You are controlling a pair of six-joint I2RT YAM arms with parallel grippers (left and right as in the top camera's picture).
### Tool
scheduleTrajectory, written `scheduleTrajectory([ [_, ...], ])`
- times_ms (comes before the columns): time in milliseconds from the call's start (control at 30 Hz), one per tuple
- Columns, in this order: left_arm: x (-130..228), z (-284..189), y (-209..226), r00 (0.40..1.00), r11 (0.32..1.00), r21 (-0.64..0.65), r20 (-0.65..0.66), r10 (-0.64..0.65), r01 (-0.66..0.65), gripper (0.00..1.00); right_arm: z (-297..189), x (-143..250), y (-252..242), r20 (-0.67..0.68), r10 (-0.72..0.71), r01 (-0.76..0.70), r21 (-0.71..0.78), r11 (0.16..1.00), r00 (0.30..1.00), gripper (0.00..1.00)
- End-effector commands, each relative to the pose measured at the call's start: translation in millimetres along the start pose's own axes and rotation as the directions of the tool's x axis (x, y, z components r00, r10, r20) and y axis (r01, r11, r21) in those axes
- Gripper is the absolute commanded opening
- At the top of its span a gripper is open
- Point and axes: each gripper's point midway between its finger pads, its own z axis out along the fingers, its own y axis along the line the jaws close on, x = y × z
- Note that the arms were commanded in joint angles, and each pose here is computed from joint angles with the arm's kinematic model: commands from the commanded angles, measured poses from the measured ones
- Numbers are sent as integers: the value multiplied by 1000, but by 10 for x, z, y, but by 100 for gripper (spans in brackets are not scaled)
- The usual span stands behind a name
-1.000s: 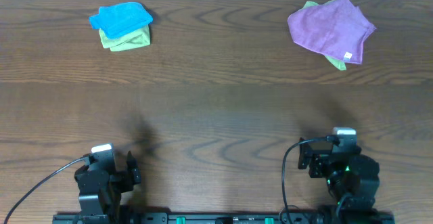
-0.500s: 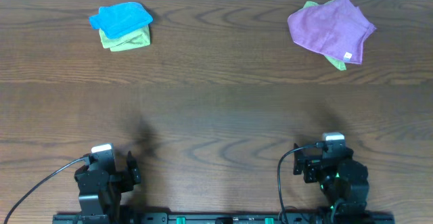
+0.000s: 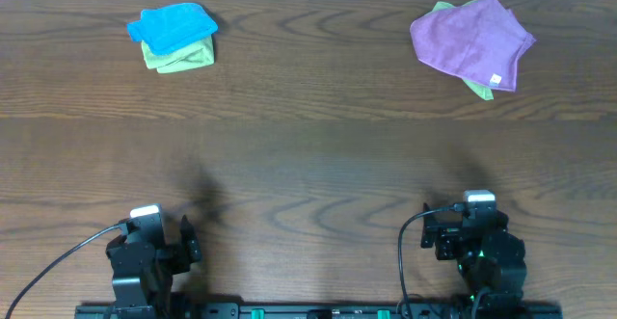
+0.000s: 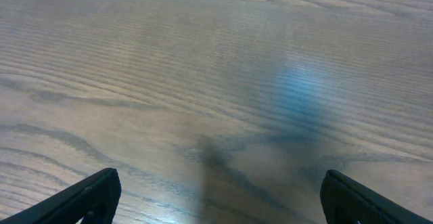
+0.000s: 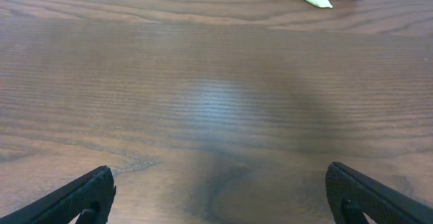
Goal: Fold the cloth
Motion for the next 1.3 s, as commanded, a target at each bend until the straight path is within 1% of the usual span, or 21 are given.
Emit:
scheduleTrajectory([
  [0,21,14,13,1000,1000,-9,-1,11,-11,95,12,35,-43,-5,-13,13,26,1000,1000,99],
  [1267,21,14,13,1000,1000,-9,-1,11,-11,95,12,37,-71,-6,-5,5,38,999,1000,99],
])
